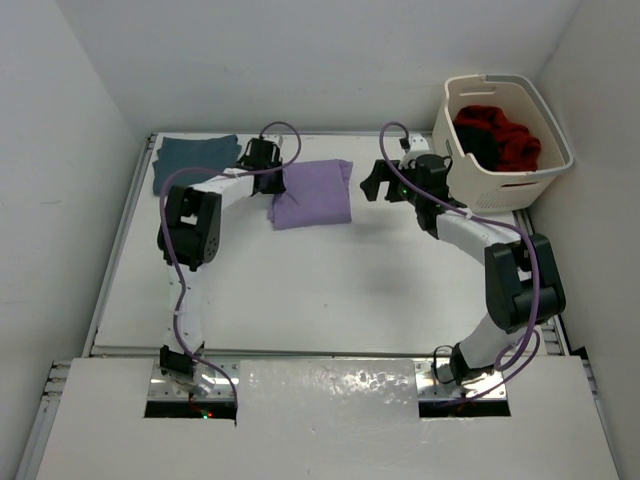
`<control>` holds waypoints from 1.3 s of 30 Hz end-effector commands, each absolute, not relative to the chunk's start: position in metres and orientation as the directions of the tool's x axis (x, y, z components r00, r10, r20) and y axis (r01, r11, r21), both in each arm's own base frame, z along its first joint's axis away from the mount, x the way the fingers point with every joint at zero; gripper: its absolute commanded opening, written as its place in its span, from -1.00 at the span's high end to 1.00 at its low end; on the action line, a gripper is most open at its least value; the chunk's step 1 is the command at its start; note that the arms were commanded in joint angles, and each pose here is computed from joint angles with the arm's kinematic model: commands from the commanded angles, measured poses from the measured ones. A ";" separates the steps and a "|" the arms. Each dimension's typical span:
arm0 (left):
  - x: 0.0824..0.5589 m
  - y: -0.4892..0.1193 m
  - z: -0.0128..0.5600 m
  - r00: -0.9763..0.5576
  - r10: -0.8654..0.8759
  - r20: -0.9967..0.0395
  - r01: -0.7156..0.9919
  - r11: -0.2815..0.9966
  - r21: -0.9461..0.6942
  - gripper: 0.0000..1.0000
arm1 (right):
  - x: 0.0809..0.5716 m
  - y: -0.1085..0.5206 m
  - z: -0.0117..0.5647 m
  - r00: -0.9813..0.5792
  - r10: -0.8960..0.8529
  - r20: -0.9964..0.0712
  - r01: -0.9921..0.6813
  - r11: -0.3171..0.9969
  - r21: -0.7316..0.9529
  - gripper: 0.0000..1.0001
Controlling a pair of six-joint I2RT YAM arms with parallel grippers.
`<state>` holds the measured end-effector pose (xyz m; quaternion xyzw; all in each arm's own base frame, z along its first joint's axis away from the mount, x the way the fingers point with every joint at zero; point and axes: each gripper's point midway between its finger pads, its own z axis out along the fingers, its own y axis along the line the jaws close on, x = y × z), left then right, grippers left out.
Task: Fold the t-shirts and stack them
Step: Put the neatly folded tshirt into the corner of the board with the left arm
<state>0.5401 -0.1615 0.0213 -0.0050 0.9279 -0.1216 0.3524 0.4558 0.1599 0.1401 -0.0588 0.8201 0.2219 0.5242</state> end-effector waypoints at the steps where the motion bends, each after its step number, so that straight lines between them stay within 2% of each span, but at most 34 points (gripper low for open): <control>1: 0.558 -0.136 0.074 -0.652 0.075 -0.755 0.135 0.991 -0.018 1.00 | 0.456 0.153 0.147 -0.407 0.104 -0.908 -0.328 0.911 0.251 -0.98; 6: 0.569 -0.113 0.126 -0.556 0.253 -0.791 0.193 0.966 0.174 1.00 | 0.455 0.150 0.139 -0.418 0.090 -0.904 -0.312 0.920 0.237 -0.98; 20: 0.592 -0.030 0.204 -0.464 0.374 -0.803 0.064 0.918 0.390 1.00 | 0.457 0.141 0.131 -0.428 0.062 -0.902 -0.282 0.939 0.198 -0.98; 33: 0.607 0.004 0.257 -0.408 0.442 -0.799 -0.012 0.873 0.488 1.00 | 0.462 0.141 0.122 -0.452 0.047 -0.891 -0.276 0.942 0.190 -0.98; 39: 0.610 0.021 0.276 -0.375 0.432 -0.820 -0.031 0.878 0.477 1.00 | 0.463 0.140 0.118 -0.465 0.041 -0.884 -0.269 0.945 0.185 -0.98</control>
